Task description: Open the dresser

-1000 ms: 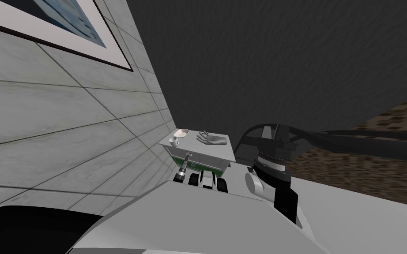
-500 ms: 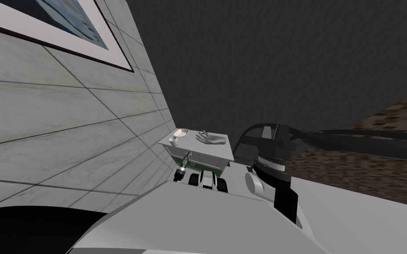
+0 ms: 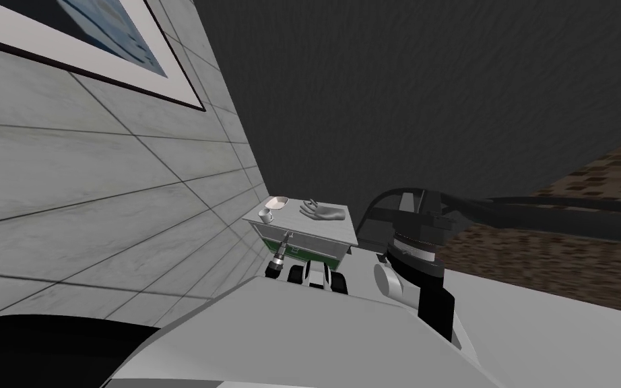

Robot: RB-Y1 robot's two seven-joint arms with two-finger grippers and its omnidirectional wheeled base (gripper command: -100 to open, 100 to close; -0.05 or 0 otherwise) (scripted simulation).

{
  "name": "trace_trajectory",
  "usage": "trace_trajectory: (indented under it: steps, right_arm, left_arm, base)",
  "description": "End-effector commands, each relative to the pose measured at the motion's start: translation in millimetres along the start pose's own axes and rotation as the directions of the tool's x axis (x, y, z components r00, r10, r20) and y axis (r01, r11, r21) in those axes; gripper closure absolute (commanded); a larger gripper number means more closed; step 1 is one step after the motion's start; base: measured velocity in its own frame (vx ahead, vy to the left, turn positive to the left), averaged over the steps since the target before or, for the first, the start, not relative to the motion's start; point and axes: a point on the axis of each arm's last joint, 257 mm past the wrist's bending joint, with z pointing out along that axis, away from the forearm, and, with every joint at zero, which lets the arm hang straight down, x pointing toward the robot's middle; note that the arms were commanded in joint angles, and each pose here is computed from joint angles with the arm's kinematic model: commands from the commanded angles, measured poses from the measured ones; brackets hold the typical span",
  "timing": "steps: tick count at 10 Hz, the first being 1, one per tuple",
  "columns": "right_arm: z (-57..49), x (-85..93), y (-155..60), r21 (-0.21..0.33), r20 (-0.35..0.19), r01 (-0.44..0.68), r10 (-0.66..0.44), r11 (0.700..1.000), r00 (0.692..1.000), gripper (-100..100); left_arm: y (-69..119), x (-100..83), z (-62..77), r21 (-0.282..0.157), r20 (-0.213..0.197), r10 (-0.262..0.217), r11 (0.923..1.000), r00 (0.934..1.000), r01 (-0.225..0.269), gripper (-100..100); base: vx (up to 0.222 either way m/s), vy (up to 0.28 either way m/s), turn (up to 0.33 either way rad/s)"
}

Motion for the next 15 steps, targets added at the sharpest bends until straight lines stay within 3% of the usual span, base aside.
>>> trace_trajectory:
  steps: [1, 4, 10, 11, 12, 15]
  right_arm:
    - [0.0, 0.0, 0.0, 0.0, 0.0, 0.0, 0.0, 1.0, 1.0, 0]
    - [0.0, 0.0, 0.0, 0.0, 0.0, 0.0, 0.0, 1.0, 1.0, 0]
    - [0.0, 0.0, 0.0, 0.0, 0.0, 0.0, 0.0, 1.0, 1.0, 0]
    - [0.0, 0.0, -0.1, 0.0, 0.0, 0.0, 0.0, 1.0, 1.0, 0]
    - [0.0, 0.0, 0.0, 0.0, 0.0, 0.0, 0.0, 1.0, 1.0, 0]
    - [0.0, 0.0, 0.0, 0.0, 0.0, 0.0, 0.0, 1.0, 1.0, 0]
  left_arm:
    - [7.1, -4.6, 5.1, -0.024, -0.006, 0.0, 0.9997, 1.0, -0.001, 100]
    - [12.2, -11.6, 18.4, -0.042, -0.015, 0.001, 0.9991, 0.9999, -0.001, 100]
    - [8.8, -12.2, 19.1, -0.025, -0.024, -0.003, 0.9997, 0.9997, 0.002, 100]
    - [8.8, -20.0, 40.4, -0.027, -0.027, -0.003, 0.9996, 0.9996, 0.003, -100]
    - [9.5, -19.9, 40.4, -0.03, -0.027, -0.003, 0.9995, 0.9996, 0.003, -100]
    - [6.2, -32.0, 75.3, -0.03, -0.029, -0.003, 0.9995, 0.9996, 0.002, -100]
  base:
    - [-0.15, -0.006, 0.021]
    - [-0.194, -0.007, 0.025]
    - [-0.143, 0.001, 0.025]
    - [-0.103, -0.025, 0.006]
    - [-0.106, -0.024, 0.002]
    - [-0.086, -0.015, 0.002]
